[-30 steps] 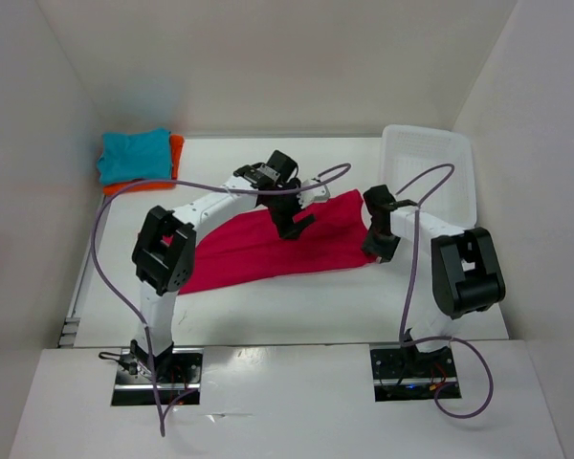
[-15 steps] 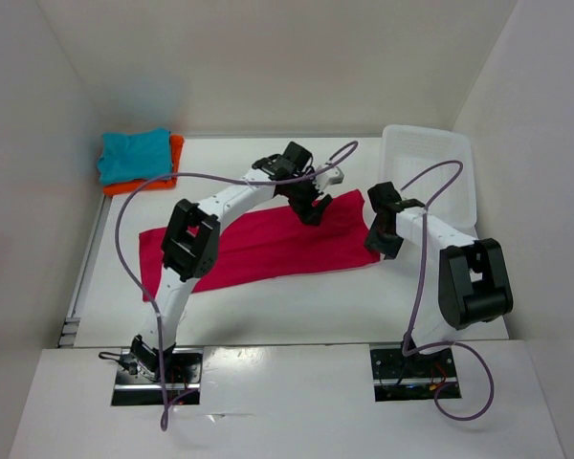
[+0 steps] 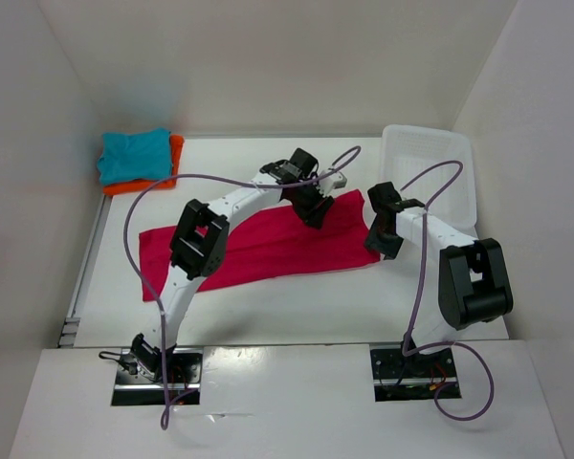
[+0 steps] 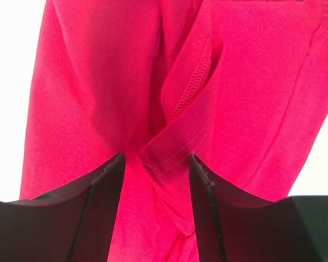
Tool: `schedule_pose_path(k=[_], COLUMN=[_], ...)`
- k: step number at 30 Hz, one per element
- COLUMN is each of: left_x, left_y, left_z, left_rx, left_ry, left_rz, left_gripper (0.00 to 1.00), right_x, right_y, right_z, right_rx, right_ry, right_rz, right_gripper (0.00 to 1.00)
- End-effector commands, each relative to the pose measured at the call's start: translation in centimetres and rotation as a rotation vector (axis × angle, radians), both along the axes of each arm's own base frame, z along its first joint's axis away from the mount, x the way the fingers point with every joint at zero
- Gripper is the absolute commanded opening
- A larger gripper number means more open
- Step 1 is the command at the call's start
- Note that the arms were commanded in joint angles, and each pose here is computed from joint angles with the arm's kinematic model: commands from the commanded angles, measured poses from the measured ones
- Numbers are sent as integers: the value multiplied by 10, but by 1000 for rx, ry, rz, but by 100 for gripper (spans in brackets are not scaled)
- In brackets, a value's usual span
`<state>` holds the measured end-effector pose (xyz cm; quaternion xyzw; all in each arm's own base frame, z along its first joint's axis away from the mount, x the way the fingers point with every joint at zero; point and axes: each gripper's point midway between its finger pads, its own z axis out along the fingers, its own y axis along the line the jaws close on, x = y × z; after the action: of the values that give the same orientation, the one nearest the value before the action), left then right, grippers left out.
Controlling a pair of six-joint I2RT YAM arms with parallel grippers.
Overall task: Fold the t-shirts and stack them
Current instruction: Fold the other side of the tshirt into a rectangle
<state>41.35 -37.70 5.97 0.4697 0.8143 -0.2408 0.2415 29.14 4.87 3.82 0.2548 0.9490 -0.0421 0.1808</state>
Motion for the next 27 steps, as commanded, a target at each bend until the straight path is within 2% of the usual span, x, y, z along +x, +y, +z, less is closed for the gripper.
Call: schedule_pose_path(k=[1, 3, 12, 19, 24, 27], left_x=[4, 2, 12, 0, -4, 0], left_y=[-4, -4, -1, -2, -1, 0], left_z=[37, 39, 17, -5, -20, -17], left_rx=[-111, -120, -84, -48, -15, -8], left_ry=[-1, -2, 39, 89, 106, 88], left_rz=[5, -1, 59, 18, 21, 31], left_gripper=[58, 58, 43, 43, 36, 36], right_x=[8, 7, 7, 7, 7, 7], right_y=[-1, 0, 0, 0, 0, 0], right_z=[15, 15, 15, 12, 12, 12], right_rx=[-3, 5, 6, 0, 0, 0], right_ry=[-39, -37, -37, -27, -27, -27], right_rz=[-1, 2, 2, 10, 10, 10], right_gripper=[51, 51, 50, 50, 50, 49])
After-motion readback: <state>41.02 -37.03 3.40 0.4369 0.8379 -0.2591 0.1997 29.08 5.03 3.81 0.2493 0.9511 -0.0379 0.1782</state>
